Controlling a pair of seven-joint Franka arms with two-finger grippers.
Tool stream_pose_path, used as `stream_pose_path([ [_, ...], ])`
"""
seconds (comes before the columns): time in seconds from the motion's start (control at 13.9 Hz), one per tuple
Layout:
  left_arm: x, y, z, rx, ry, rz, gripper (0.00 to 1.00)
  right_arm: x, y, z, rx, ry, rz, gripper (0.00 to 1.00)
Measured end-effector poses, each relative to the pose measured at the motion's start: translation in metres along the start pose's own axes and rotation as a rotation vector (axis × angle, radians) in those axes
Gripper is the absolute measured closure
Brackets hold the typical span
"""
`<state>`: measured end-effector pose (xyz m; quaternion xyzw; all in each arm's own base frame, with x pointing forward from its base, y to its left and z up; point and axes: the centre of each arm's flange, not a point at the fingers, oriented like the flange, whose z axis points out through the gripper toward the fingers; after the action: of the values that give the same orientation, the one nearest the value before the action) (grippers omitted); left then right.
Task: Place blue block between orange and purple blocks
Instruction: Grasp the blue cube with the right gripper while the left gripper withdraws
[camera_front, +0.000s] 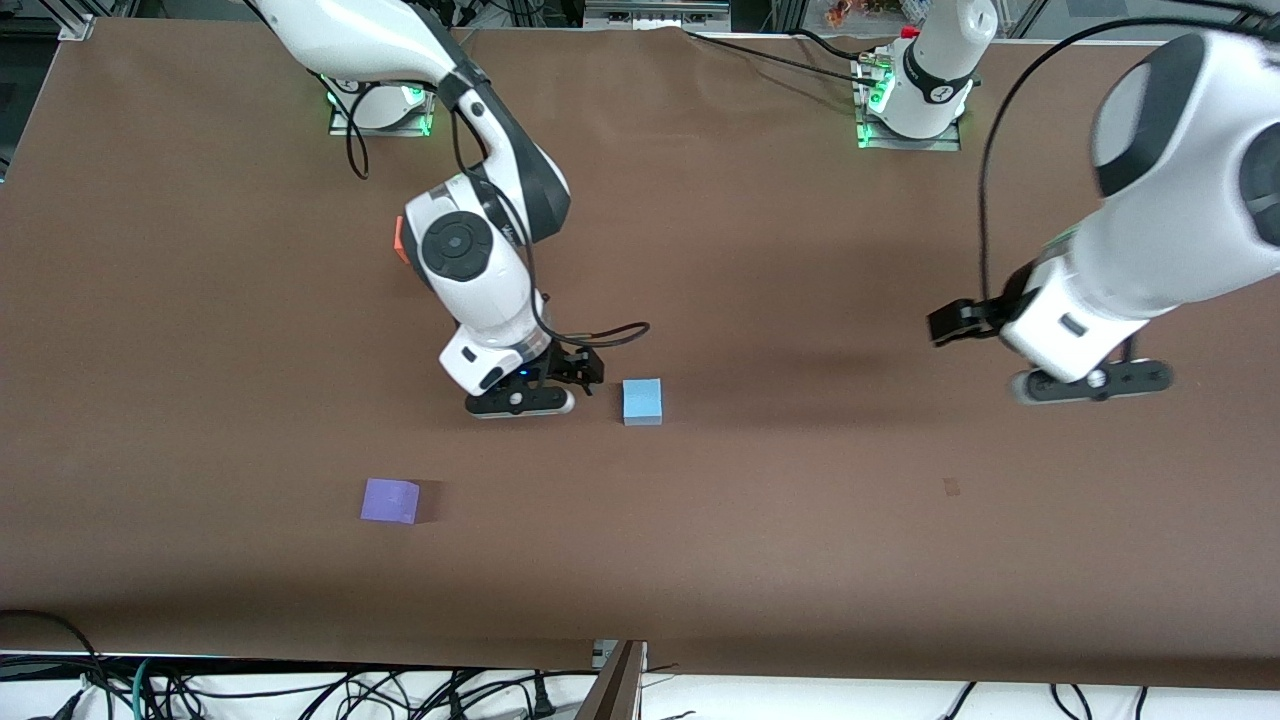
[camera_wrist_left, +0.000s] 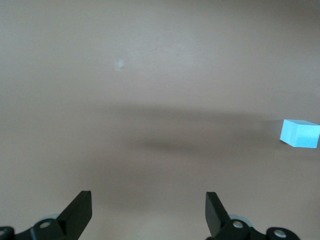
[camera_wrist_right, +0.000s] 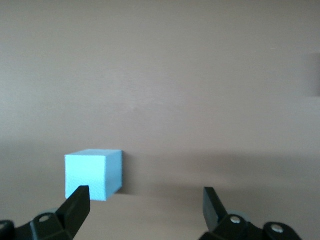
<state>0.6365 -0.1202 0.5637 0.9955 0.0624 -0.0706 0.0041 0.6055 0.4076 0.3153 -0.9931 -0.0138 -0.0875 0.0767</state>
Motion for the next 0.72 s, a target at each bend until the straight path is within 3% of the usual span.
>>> stream_pose_path([
  [0.36,-0.031,-0.046,0.000,0.026,-0.020,-0.049,0.00,-0.030,-0.040,0.043,0.037,0.032,-0.021,0.00],
  [0.57,-0.049,-0.098,0.013,0.010,0.059,-0.041,0.00,-0.041,-0.053,0.058,0.057,0.054,-0.021,0.00],
  [0.72,-0.062,-0.113,0.021,0.003,0.072,-0.030,0.00,-0.048,-0.060,0.070,0.065,0.061,-0.034,0.00],
])
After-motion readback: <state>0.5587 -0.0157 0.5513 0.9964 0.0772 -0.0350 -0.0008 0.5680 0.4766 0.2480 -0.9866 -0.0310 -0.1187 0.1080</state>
